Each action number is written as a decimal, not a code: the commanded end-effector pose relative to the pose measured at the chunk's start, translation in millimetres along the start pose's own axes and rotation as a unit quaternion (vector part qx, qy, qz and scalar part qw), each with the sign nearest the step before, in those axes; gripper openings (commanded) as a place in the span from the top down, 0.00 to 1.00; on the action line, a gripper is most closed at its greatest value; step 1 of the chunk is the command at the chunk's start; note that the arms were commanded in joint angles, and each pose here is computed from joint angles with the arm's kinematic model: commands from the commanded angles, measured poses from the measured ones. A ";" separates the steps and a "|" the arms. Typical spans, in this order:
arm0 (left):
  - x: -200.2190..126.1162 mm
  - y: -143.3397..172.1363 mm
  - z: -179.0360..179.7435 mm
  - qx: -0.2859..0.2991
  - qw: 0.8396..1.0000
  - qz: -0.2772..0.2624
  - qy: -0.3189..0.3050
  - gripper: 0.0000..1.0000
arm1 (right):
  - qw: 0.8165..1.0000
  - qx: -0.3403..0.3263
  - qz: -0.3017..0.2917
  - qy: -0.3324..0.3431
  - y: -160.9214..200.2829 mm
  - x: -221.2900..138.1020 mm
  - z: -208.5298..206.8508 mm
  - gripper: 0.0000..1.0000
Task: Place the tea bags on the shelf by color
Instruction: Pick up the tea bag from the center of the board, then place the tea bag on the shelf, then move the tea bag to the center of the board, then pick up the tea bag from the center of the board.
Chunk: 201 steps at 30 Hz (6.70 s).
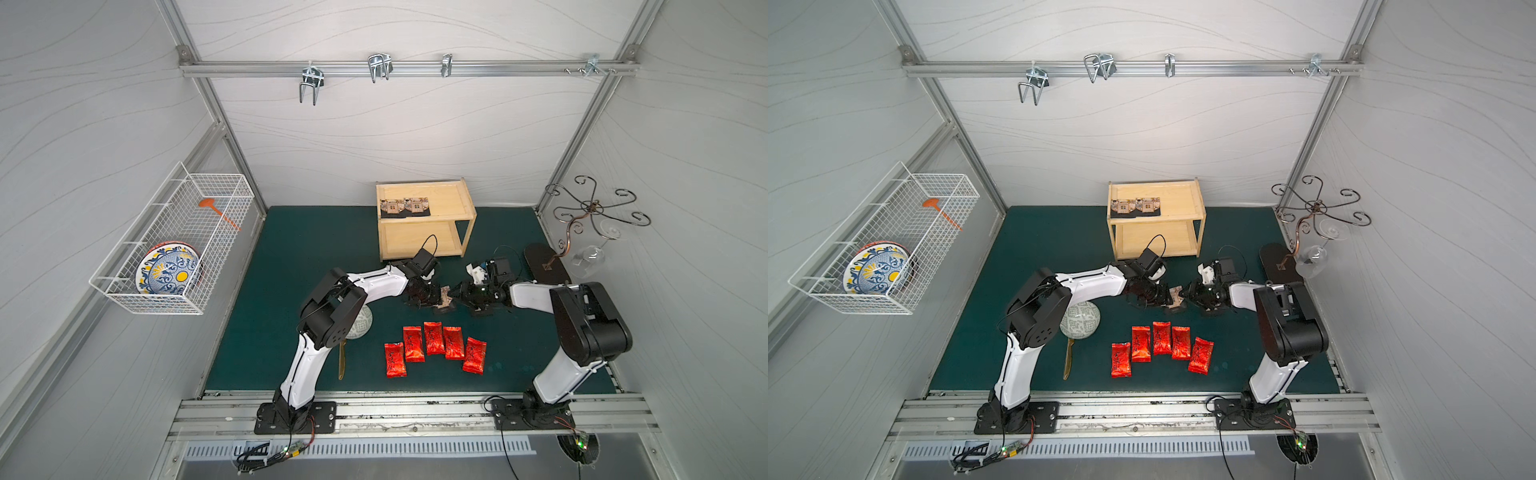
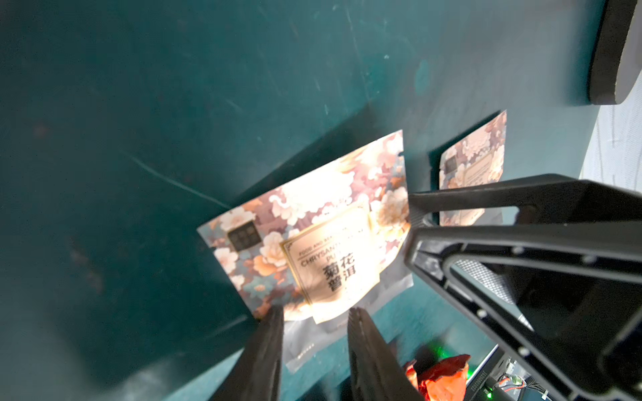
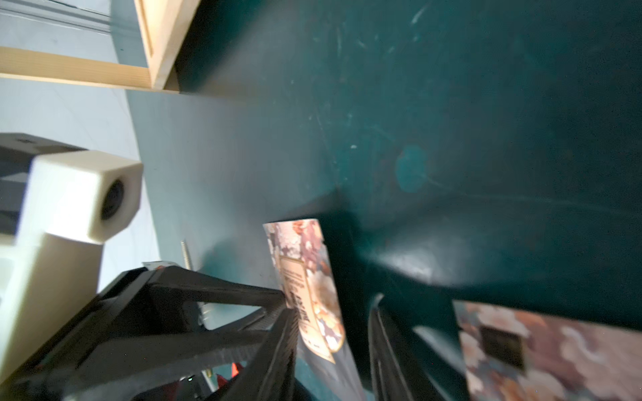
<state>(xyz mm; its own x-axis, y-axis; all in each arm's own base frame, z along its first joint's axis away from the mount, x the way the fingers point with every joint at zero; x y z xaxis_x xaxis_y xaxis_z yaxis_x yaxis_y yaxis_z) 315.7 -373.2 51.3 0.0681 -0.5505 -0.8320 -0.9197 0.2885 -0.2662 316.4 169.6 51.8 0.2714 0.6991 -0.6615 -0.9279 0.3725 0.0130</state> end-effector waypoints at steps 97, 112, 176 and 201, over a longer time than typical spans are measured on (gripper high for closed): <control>-195.4 -17.7 33.5 0.004 0.986 -0.166 -0.017 0.60 | 0.961 -0.201 -0.168 -0.093 -175.0 -95.2 273.7 0.53; -189.9 6.1 17.3 0.002 0.990 -0.142 -0.011 0.56 | 0.971 -0.185 -0.135 0.072 -3.1 -74.8 136.6 0.57; -45.0 -1.9 -20.5 0.002 0.998 -0.028 0.049 0.71 | 1.000 -0.004 -0.002 -0.030 18.8 -2.4 22.8 0.58; -4.3 15.4 24.1 -0.022 1.000 0.009 -0.009 0.75 | 0.997 0.043 0.038 -0.053 17.3 16.4 3.6 0.65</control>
<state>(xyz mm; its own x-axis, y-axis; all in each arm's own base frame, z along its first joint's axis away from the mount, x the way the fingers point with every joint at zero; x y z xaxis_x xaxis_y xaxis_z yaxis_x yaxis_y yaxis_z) 306.1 -350.1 47.8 0.0484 -0.5435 -0.8380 -0.9371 0.2657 -0.2264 308.2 187.6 49.2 0.2520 0.7682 -0.5886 -0.9239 0.3720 0.0900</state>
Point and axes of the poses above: each gripper's point midway between its finger pads, its own x axis out along the fingers, its own z axis along the line the jaws close on, y = z × x, the point moved 3 cm from there along -x, back along the fingers, and after that the axes turned 15 degrees about x, right-handed, at the moved point
